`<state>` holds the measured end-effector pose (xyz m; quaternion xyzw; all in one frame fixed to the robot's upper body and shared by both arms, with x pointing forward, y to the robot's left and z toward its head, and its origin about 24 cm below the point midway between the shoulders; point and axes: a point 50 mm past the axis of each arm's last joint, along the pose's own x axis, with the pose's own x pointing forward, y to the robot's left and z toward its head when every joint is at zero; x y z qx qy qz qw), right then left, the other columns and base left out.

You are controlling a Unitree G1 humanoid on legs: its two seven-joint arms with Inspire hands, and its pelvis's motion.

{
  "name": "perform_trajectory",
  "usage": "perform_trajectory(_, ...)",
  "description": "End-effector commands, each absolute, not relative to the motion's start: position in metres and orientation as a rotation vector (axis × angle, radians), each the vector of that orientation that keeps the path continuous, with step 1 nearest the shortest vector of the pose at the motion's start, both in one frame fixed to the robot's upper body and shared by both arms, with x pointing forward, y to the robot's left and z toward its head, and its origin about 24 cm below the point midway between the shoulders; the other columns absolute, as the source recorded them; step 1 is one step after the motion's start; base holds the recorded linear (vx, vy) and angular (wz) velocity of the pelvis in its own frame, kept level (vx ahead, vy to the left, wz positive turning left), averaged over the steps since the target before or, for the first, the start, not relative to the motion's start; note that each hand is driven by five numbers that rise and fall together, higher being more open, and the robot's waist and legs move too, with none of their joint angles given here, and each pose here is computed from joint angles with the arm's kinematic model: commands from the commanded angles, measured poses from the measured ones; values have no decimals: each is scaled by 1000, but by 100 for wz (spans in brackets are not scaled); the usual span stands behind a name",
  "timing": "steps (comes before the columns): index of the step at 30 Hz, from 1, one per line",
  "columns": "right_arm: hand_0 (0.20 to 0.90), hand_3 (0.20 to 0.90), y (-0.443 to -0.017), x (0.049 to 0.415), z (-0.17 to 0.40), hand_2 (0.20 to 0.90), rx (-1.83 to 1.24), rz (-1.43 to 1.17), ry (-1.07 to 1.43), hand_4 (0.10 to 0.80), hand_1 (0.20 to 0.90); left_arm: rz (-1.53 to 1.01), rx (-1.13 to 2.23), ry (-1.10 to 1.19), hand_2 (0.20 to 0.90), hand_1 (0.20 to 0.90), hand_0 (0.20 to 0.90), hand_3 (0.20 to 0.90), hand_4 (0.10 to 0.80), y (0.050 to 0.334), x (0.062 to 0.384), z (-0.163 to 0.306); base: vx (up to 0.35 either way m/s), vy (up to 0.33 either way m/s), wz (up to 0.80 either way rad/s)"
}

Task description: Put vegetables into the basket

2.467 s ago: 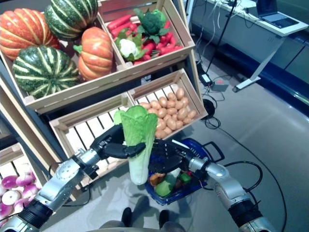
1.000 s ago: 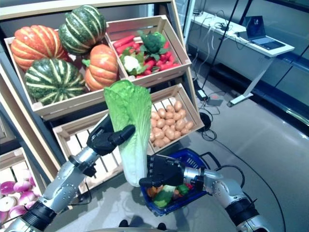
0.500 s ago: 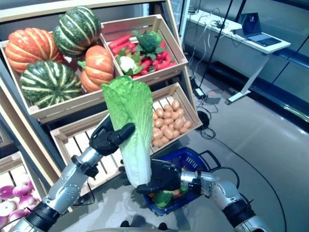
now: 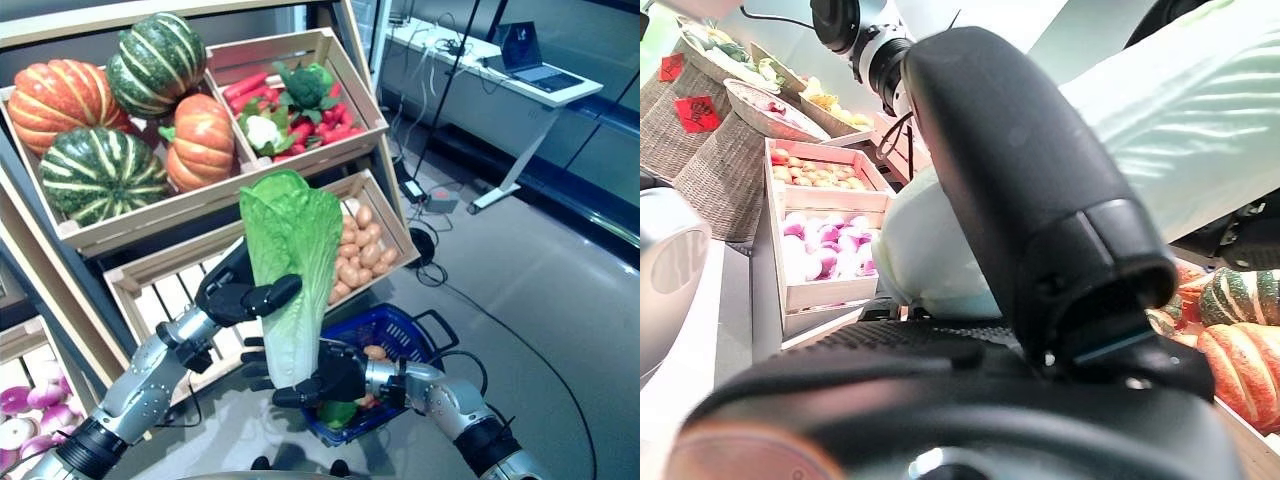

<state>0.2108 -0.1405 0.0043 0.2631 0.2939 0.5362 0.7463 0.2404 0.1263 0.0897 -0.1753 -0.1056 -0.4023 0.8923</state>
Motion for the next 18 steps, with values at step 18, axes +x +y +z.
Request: perform_trajectory(18, 300, 300, -104, 223, 53, 300, 823, 1267, 270, 400, 300, -964, -275, -325, 300, 300, 300, 300, 400, 110, 246, 114, 0, 0, 0)
